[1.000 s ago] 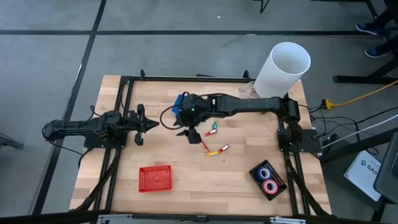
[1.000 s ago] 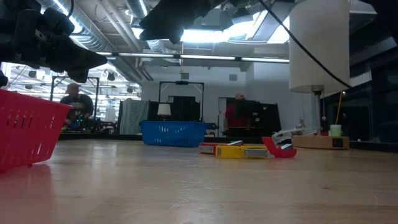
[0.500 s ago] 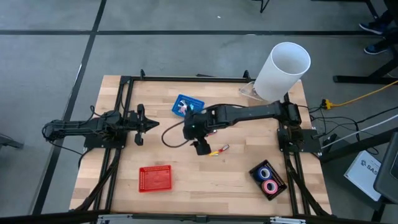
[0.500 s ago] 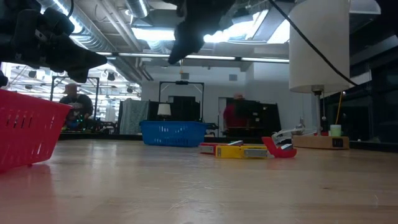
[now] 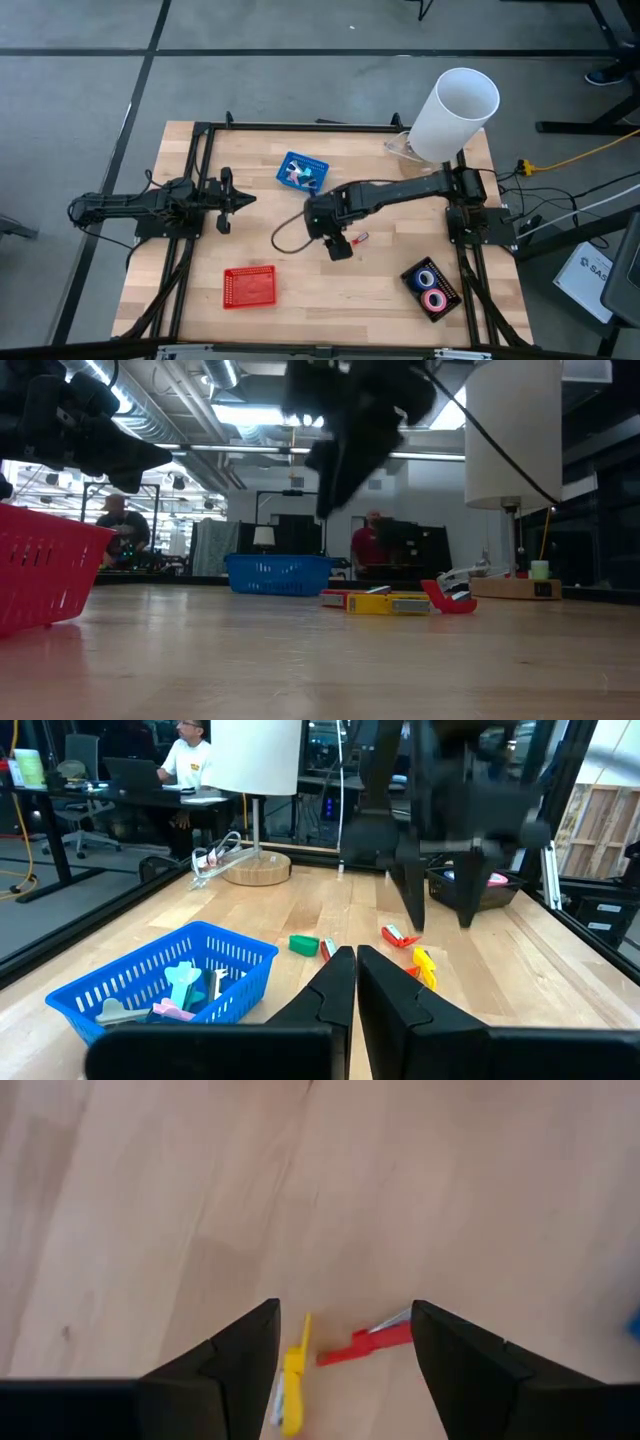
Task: Pick and place Stapler, Stapler remover, tape
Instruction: Adjust the red bin
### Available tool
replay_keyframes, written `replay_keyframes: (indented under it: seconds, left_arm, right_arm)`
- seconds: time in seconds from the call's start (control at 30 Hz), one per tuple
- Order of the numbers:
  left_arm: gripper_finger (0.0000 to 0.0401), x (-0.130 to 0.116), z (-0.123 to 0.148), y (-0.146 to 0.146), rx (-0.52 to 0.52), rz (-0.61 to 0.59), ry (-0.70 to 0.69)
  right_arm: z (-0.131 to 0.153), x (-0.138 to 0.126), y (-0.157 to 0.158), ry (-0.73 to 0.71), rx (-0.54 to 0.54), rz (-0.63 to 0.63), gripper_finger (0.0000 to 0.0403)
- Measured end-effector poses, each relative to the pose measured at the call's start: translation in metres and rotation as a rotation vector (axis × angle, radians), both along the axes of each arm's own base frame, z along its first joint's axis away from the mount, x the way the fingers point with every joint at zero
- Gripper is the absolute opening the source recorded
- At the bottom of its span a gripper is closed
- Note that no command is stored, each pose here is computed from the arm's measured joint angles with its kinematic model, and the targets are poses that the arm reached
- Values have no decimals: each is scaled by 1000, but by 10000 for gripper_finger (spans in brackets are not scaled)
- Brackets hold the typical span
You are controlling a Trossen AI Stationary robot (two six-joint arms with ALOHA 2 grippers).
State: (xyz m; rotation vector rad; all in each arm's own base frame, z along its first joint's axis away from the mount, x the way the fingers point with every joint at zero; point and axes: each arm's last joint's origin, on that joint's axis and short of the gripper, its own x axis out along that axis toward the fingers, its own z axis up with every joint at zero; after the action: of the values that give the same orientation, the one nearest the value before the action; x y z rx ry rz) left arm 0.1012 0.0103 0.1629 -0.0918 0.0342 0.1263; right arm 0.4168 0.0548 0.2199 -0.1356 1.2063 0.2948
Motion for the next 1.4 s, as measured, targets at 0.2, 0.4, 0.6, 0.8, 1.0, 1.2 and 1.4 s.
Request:
replay_keyframes:
  seconds: [0.2, 0.4, 0.6, 0.8, 1.0, 1.2, 1.4]
  left_arm:
    - [11, 0, 0, 0, 0, 0, 0]
    - [10, 0, 0, 0, 0, 0, 0]
    - [11, 0, 0, 0, 0, 0, 0]
    - [11, 0, 0, 0, 0, 0, 0]
    - [10, 0, 0, 0, 0, 0, 0]
    - [11, 0, 0, 0, 0, 0, 0]
    - [9, 0, 0, 0, 0, 0, 0]
  right_arm:
    - [-34, -4, 7, -20, 19, -110, 227]
    - [-34, 6, 23, -207, 7, -40, 227]
    - [-8, 25, 27, -447, -89, 136, 227]
    - [18, 38, 18, -552, -37, 39, 227]
    - [32, 42, 17, -583, 6, -11, 227]
    - [41, 44, 17, -592, 79, -104, 227]
    - [52, 47, 18, -600, 178, -228, 227]
